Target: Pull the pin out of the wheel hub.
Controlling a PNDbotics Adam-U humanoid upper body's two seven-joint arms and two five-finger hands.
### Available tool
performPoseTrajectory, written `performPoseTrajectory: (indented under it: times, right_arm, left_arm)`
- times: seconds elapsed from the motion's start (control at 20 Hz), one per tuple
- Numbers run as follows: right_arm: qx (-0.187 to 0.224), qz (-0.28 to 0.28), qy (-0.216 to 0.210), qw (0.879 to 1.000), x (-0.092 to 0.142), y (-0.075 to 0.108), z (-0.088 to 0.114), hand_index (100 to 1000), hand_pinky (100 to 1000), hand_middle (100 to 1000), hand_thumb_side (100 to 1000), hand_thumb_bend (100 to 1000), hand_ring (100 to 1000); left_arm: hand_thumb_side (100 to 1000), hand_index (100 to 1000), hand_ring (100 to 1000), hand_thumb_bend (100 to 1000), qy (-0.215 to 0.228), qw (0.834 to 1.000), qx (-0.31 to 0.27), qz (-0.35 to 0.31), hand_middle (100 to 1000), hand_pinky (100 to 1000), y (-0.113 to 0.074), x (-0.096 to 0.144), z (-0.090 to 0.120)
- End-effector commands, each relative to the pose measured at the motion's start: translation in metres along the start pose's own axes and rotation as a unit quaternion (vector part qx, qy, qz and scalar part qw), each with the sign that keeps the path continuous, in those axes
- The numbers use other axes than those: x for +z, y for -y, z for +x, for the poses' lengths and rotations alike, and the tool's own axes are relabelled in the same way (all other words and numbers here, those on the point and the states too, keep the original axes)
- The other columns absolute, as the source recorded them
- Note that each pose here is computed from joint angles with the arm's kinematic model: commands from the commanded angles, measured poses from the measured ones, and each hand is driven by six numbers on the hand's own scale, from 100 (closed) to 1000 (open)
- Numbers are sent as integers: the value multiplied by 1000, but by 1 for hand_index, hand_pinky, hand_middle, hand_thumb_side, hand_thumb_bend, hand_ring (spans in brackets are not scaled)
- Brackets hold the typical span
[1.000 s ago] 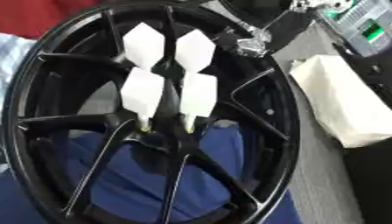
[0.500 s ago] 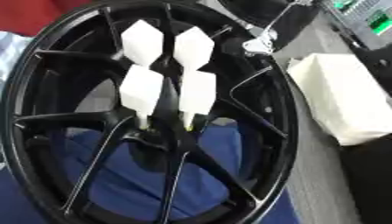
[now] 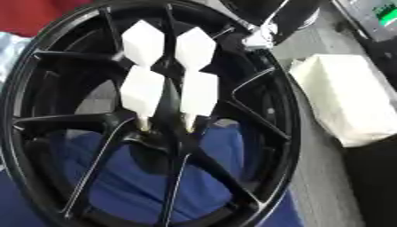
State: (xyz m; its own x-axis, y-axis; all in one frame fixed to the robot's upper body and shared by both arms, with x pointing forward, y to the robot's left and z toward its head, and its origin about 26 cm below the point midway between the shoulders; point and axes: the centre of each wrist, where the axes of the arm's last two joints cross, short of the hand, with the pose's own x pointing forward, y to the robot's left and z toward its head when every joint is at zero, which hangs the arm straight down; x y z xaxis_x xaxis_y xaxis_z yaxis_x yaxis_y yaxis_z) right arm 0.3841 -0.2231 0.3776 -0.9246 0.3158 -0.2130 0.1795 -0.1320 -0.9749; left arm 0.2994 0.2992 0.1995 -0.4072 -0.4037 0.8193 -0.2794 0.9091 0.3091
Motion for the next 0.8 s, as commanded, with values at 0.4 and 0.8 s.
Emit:
performPoseTrajectory:
  times: [0.4, 0.8]
  right_arm:
    - [101, 137, 81, 982, 1, 0, -1, 938, 931, 826, 638, 308, 1000]
    - [93, 141, 91, 981, -3, -8, -2, 940, 940, 826, 640, 274, 1000]
  left_arm:
    - [656, 718, 627, 100, 11, 1000, -5, 7, 598, 638, -6, -2, 5]
    - [652, 718, 628, 100, 13, 1000, -2, 5, 598, 639, -5, -2, 6]
